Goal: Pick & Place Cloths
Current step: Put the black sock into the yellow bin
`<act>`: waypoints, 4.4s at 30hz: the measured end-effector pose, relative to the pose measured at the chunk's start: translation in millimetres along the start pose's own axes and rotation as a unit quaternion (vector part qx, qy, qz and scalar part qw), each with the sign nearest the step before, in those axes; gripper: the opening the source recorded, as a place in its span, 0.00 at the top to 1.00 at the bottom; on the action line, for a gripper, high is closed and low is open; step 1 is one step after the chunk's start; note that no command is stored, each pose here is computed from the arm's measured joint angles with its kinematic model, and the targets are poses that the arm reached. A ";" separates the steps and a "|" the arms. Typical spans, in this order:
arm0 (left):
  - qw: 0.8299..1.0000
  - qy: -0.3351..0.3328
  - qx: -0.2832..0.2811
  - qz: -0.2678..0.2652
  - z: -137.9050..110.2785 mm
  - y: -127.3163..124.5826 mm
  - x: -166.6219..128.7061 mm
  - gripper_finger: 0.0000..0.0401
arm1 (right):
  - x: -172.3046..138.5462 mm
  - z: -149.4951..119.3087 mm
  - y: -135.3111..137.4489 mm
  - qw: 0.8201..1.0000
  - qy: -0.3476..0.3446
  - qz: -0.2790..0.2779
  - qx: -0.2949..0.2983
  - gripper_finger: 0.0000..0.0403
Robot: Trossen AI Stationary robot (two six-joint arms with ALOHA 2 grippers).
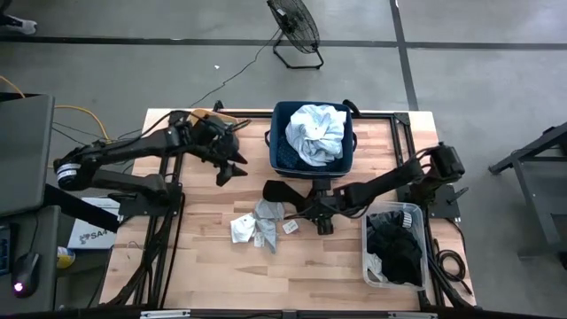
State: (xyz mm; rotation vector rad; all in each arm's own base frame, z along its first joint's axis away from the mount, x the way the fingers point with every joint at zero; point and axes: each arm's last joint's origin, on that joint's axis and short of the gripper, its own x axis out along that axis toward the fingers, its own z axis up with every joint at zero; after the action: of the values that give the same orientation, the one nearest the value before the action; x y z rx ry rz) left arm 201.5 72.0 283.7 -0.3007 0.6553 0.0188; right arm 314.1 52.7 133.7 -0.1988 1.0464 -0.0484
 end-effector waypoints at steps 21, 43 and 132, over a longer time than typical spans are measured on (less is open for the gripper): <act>1.000 -0.018 0.001 0.001 4.1 -8.8 3.4 0.44 | 8.0 -11.4 -7.3 0.989 0.071 0.070 0.107 0.66; 1.000 -0.022 -0.003 0.000 4.8 -8.9 3.4 0.44 | -42.9 9.2 13.2 0.981 -0.036 0.107 0.157 0.98; 0.919 -0.271 0.279 -0.060 46.7 -80.2 68.7 0.13 | -118.0 80.3 -37.5 0.864 -0.492 -0.038 0.099 0.98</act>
State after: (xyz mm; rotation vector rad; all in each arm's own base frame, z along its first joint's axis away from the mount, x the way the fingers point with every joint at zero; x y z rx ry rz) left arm 292.9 3.1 299.0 0.2182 0.0696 -0.1949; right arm 326.3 43.0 280.5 -0.0537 0.0020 -0.1099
